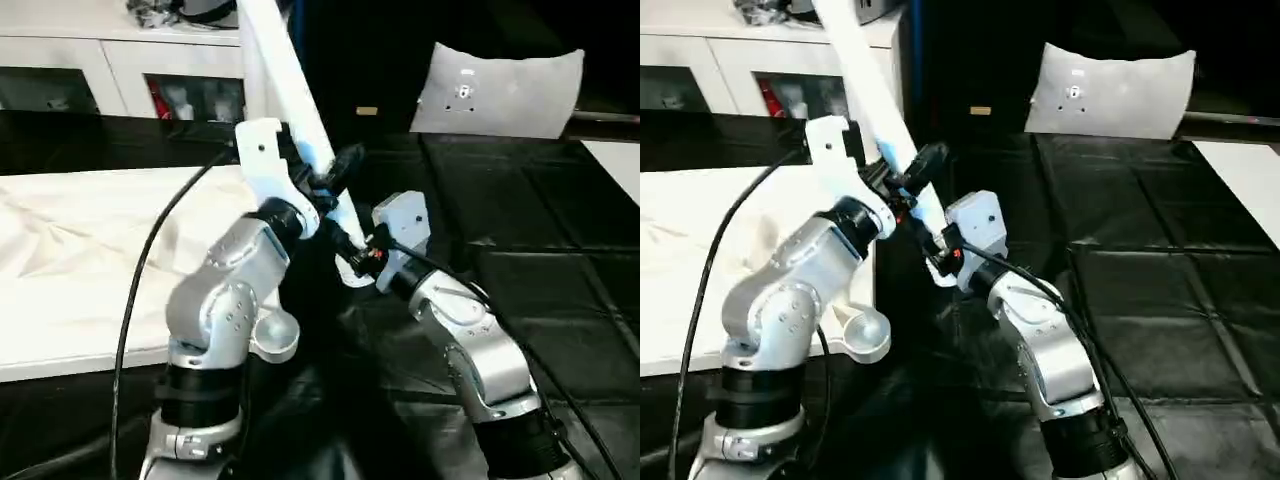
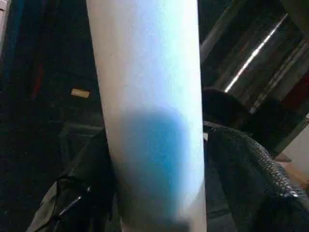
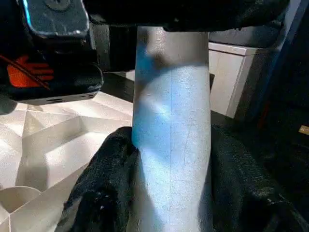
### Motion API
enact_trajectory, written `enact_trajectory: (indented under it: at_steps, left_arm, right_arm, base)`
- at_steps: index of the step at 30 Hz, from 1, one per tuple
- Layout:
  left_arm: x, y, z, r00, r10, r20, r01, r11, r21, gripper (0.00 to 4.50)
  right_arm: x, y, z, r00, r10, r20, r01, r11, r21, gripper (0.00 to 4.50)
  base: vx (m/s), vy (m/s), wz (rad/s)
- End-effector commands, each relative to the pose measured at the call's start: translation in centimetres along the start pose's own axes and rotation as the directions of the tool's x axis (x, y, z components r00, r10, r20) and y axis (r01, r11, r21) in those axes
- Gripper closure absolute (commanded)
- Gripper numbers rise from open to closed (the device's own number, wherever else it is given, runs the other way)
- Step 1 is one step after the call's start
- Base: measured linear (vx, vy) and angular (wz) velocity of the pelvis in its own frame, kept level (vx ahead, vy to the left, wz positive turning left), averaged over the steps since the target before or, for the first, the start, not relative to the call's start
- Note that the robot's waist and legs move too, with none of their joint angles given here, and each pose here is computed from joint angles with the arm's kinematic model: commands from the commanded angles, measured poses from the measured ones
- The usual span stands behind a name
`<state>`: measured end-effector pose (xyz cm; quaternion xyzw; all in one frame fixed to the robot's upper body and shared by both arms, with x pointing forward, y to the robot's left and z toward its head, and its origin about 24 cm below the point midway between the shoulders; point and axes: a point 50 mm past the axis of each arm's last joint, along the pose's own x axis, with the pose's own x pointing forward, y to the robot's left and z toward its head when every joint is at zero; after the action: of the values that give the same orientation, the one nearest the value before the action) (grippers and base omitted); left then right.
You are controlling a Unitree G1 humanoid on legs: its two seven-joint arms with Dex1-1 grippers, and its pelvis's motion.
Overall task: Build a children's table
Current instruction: Pick table leg
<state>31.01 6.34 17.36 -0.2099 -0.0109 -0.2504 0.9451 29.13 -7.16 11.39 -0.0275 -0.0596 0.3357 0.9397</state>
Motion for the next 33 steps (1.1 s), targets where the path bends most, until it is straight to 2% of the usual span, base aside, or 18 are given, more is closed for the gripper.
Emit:
enact_trajectory:
  at_steps: [1, 3, 5, 10, 20, 25, 27, 30, 31, 32, 33]
  left_arm:
    - [0.1, -0.9, -0.2, 1.0, -0.03, 0.003, 0.03, 0.999, 0.019, 1.72]
    - [0.1, -0.9, -0.2, 1.0, -0.028, 0.002, 0.028, 0.999, 0.02, 1.74]
    - [0.0, -0.7, -0.3, 1.0, -0.023, -0.001, 0.023, 1.0, 0.021, 2.06]
    - [-0.2, -0.5, -0.6, 1.0, -0.01, -0.005, 0.01, 1.0, -0.003, 2.45]
    - [-0.3, -0.4, -0.7, 1.0, -0.004, -0.001, 0.004, 1.0, -0.024, 2.6]
    - [-0.3, -0.4, -0.8, 1.0, 0.001, 0.004, 0.0, 0.997, -0.079, 2.61]
    - [-0.3, -0.1, -0.7, 1.0, 0.021, 0.01, -0.02, 0.995, -0.098, 2.61]
    - [-0.1, 0.6, -0.3, 0.998, 0.053, 0.025, -0.05, 0.993, -0.107, 2.62]
    - [-0.1, 0.7, -0.2, 0.998, 0.054, 0.026, -0.051, 0.993, -0.109, 2.63]
    - [-0.1, 0.7, -0.2, 0.998, 0.054, 0.026, -0.051, 0.993, -0.109, 2.63]
    - [-0.1, 0.9, 0.0, 0.998, 0.057, 0.033, -0.053, 0.992, -0.115, 2.63]
  right_arm:
    - [0.3, -0.1, 0.1, 1.0, -0.012, 0.009, 0.012, 1.0, -0.018, 2.62]
    - [0.2, -0.1, 0.1, 1.0, -0.011, 0.011, 0.011, 1.0, -0.018, 2.62]
    - [0.3, -0.1, 0.0, 1.0, -0.009, 0.014, 0.009, 1.0, -0.019, 2.62]
    - [0.5, 0.1, 0.0, 1.0, 0.005, 0.018, -0.005, 1.0, -0.031, 2.62]
    - [0.6, 0.2, 0.0, 1.0, 0.021, 0.019, -0.02, 0.999, -0.045, 2.62]
    - [0.6, 0.1, -0.1, 1.0, 0.015, 0.014, -0.014, 0.998, -0.063, 2.62]
    - [0.6, 0.1, -0.2, 1.0, 0.016, 0.004, -0.015, 0.996, -0.085, 2.62]
    - [0.5, 0.0, -0.1, 1.0, 0.023, 0.009, -0.022, 0.997, -0.074, 2.62]
    - [0.5, -0.1, -0.1, 1.0, 0.016, 0.011, -0.015, 0.997, -0.081, 2.06]
    - [0.5, -0.1, -0.1, 1.0, 0.016, 0.011, -0.015, 0.997, -0.081, 2.06]
    - [0.4, 0.5, 0.1, 0.996, 0.088, 0.021, -0.088, 0.996, -0.004, 1.92]
  base:
    - [0.0, 0.0, 0.0]
    - [0.0, 0.0, 0.0]
    - [0.0, 0.0, 0.0]
    - [0.0, 0.0, 0.0]
    - [0.0, 0.0, 0.0]
    - [0.0, 0.0, 0.0]
    - [0.0, 0.0, 0.0]
    - [0.0, 0.0, 0.0]
    - [0.0, 0.0, 0.0]
    - [0.0, 0.0, 0.0]
    - [0.0, 0.0, 0.0]
